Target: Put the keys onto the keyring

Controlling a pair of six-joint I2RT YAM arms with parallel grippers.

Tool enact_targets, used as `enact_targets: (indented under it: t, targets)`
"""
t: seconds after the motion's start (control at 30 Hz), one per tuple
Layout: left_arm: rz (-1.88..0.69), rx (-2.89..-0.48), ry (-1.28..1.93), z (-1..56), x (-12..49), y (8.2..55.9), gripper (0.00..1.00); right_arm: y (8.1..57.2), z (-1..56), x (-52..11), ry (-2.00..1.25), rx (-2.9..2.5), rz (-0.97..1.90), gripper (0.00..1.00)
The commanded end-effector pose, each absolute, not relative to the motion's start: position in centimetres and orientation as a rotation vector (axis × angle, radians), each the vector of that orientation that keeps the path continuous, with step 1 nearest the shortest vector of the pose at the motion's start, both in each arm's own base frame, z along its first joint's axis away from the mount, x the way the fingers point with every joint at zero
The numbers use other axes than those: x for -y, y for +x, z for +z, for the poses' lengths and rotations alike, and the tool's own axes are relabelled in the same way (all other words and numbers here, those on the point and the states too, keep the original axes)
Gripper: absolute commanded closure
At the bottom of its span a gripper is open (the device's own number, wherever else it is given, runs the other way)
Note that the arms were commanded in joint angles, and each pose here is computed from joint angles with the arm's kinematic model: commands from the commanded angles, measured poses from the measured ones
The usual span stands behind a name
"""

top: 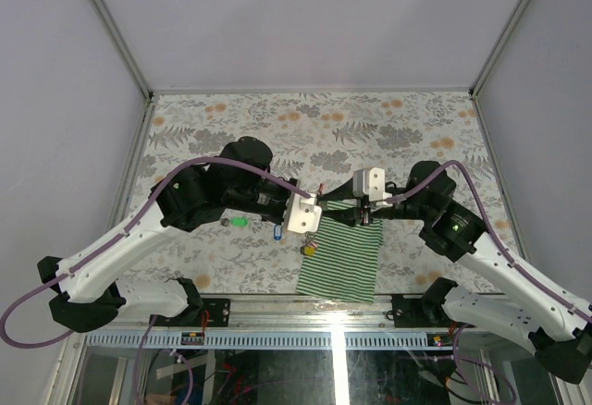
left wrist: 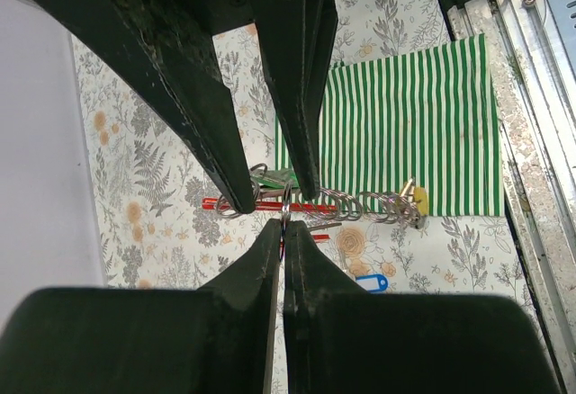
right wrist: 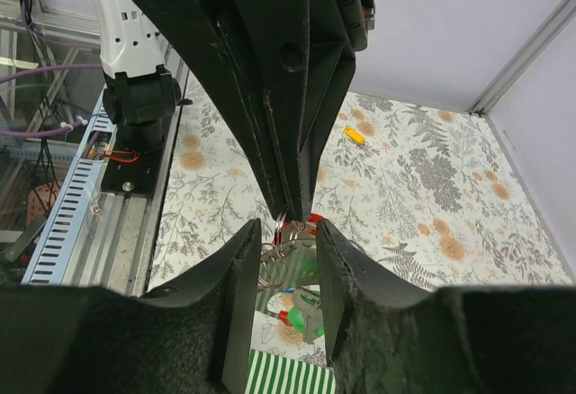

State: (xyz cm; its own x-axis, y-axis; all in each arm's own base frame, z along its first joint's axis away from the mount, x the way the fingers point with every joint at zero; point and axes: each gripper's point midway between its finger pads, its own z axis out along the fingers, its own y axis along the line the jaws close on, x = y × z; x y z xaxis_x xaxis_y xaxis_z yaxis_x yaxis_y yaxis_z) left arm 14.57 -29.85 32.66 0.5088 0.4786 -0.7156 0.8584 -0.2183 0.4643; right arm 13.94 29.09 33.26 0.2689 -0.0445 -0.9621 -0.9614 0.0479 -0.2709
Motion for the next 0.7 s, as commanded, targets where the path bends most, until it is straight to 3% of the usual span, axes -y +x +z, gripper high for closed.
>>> enact_targets:
  t: [0.0,0.17,0.5,0.6,0.67]
  targets:
    - [-0.514,-1.053,1.816,35.0,30.3,14.9,1.0,13.6,34.0,-29.6,-1.319,-1.018,0.976,0.63]
    - [-0.509,-1.064,1.817,34.8,30.4,15.0,1.0,14.0,33.6,-29.8,-1.32,-1.037,0.97,0.68]
    - [-0.504,-1.08,1.777,35.3,30.5,15.4,1.0,14.4,33.5,-29.7,-1.302,-1.069,0.954,1.0]
    - [-0.511,-1.08,1.751,35.7,30.6,15.4,0.99,14.6,33.7,-29.5,-1.286,-1.076,0.938,1.0]
    - [-0.517,-1.075,1.729,36.1,30.5,15.3,0.92,14.7,34.0,-29.3,-1.272,-1.076,0.927,1.0]
